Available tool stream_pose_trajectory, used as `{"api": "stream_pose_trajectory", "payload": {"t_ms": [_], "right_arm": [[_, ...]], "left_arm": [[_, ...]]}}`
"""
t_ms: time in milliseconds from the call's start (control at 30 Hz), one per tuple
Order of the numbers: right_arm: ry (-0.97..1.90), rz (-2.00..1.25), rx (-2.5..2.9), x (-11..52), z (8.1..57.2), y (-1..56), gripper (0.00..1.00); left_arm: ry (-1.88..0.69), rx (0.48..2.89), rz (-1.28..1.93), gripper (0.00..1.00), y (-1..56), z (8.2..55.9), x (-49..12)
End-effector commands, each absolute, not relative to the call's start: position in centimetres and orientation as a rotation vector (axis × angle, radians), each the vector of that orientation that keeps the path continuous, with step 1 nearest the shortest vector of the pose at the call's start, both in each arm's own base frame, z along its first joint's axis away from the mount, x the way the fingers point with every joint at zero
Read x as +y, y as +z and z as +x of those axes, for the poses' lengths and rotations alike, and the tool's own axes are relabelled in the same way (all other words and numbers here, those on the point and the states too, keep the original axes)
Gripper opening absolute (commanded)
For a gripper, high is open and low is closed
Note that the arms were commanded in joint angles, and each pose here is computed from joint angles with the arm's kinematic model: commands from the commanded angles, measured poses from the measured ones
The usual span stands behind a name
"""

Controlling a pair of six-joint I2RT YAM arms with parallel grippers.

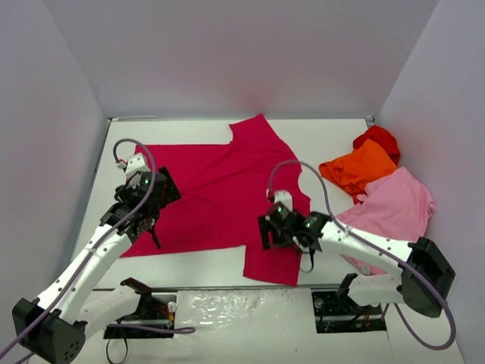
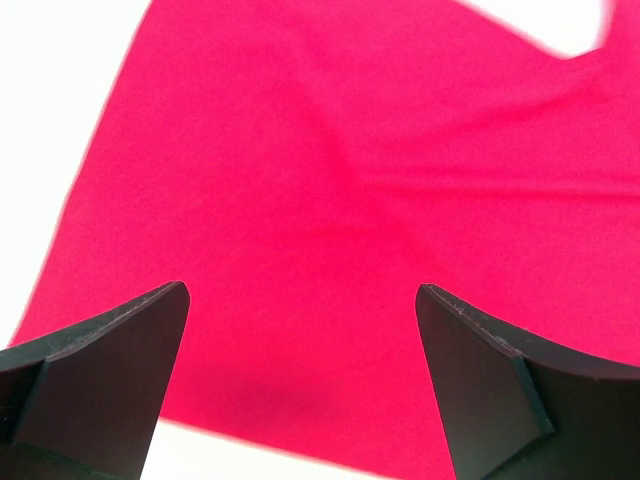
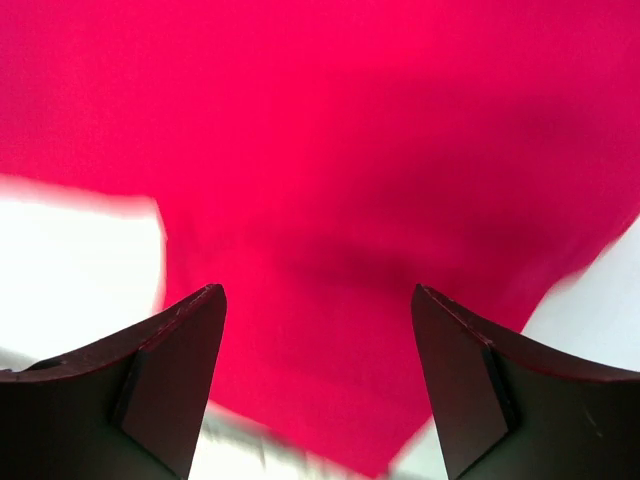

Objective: Fold and stack the t-shirts
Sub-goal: Flatten out the tshirt

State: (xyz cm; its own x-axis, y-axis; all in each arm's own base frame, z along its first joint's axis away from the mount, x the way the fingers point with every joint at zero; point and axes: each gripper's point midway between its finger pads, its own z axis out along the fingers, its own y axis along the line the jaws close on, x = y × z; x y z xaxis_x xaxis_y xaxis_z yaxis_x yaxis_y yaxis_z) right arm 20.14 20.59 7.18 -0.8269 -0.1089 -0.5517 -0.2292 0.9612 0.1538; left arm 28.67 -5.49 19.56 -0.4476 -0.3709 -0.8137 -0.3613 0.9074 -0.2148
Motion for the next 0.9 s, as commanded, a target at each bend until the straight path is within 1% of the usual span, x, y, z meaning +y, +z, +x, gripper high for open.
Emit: {"api": "stream_pose_trajectory", "payload": {"t_ms": [0,167,267,367,533,667,867], "right_arm": [[0.257,-0.102,2.671,18.9,15.0,5.8,0.70],[0.210,-0.016,2.695,17.5,11.9,6.0,0.68],[0.153,0.036,2.694,16.2,11.1,6.3,0.68],[0.079,0.081,2.728,14.7,9.8,6.0,0.69],[0.064,0.078,2.787,14.7,7.3,6.1,0.69],[-0.032,0.054,2.786,14.1,7.1,5.8,0.69],[-0.114,0.003,2.808,15.1,7.3,4.7,0.68]], "left_arm": [[0.183,2.158,-0.607,0.96,17.5,26.0,-2.7],[0.290,2.213,-0.693,0.96,16.4,25.0,-1.0],[0.285,2.233,-0.726,0.96,16.1,25.2,-0.7],[0.240,2.302,-0.775,0.97,14.8,25.6,-0.7],[0.222,2.376,-0.794,0.97,13.3,26.4,-1.0],[0.273,2.361,-0.822,0.97,12.9,26.7,-0.2],[0.246,2.363,-0.890,0.97,11.4,26.6,0.3]]}}
